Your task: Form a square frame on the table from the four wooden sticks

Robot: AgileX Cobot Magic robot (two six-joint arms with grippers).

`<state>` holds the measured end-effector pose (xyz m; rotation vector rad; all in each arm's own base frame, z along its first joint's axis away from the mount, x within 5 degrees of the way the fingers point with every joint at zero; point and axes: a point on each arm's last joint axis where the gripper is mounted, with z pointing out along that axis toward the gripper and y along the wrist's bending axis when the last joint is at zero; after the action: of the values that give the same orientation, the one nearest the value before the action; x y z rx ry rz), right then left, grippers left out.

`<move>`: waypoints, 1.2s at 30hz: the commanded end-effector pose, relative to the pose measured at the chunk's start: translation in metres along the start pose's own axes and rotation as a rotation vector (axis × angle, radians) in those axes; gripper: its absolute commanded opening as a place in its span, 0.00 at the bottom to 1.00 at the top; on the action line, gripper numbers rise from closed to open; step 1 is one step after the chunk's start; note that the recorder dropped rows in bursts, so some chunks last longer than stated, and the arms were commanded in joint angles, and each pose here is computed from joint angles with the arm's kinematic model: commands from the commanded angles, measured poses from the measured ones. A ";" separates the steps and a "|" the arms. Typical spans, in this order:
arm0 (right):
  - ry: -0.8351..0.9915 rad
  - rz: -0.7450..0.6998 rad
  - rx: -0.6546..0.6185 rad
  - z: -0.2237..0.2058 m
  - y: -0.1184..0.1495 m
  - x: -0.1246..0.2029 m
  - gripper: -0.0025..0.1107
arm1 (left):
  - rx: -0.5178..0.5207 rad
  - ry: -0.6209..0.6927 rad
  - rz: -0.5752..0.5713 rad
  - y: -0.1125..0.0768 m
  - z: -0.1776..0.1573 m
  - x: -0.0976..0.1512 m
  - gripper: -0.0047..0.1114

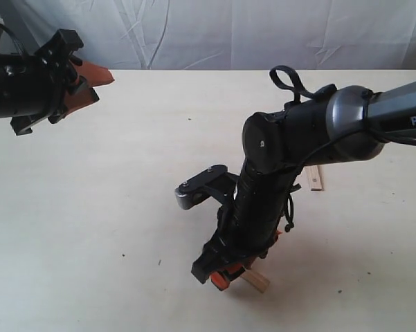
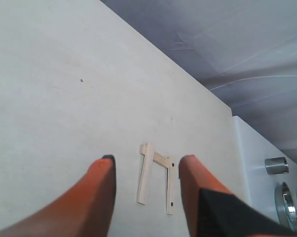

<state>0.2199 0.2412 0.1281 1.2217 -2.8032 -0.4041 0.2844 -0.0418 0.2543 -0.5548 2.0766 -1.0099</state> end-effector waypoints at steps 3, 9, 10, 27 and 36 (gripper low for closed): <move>-0.004 0.025 -0.022 -0.002 0.003 0.001 0.50 | 0.006 0.002 -0.007 0.000 0.000 0.001 0.40; -0.002 0.027 0.001 0.008 -0.002 -0.001 0.50 | 0.006 0.002 -0.007 0.000 0.000 0.001 0.40; 0.008 0.002 0.029 0.011 -0.006 -0.001 0.50 | 0.006 0.002 -0.007 0.000 0.000 0.001 0.40; -0.030 -0.017 0.044 -0.001 -0.004 -0.002 0.50 | 0.008 0.000 -0.008 0.000 0.000 0.001 0.40; -0.014 -0.025 0.062 0.012 -0.009 -0.003 0.50 | 0.009 -0.002 -0.011 0.000 0.000 0.001 0.40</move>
<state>0.2241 0.2410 0.1252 1.2537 -2.8386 -0.3620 0.2846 -0.0417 0.2546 -0.5603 2.0708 -1.0139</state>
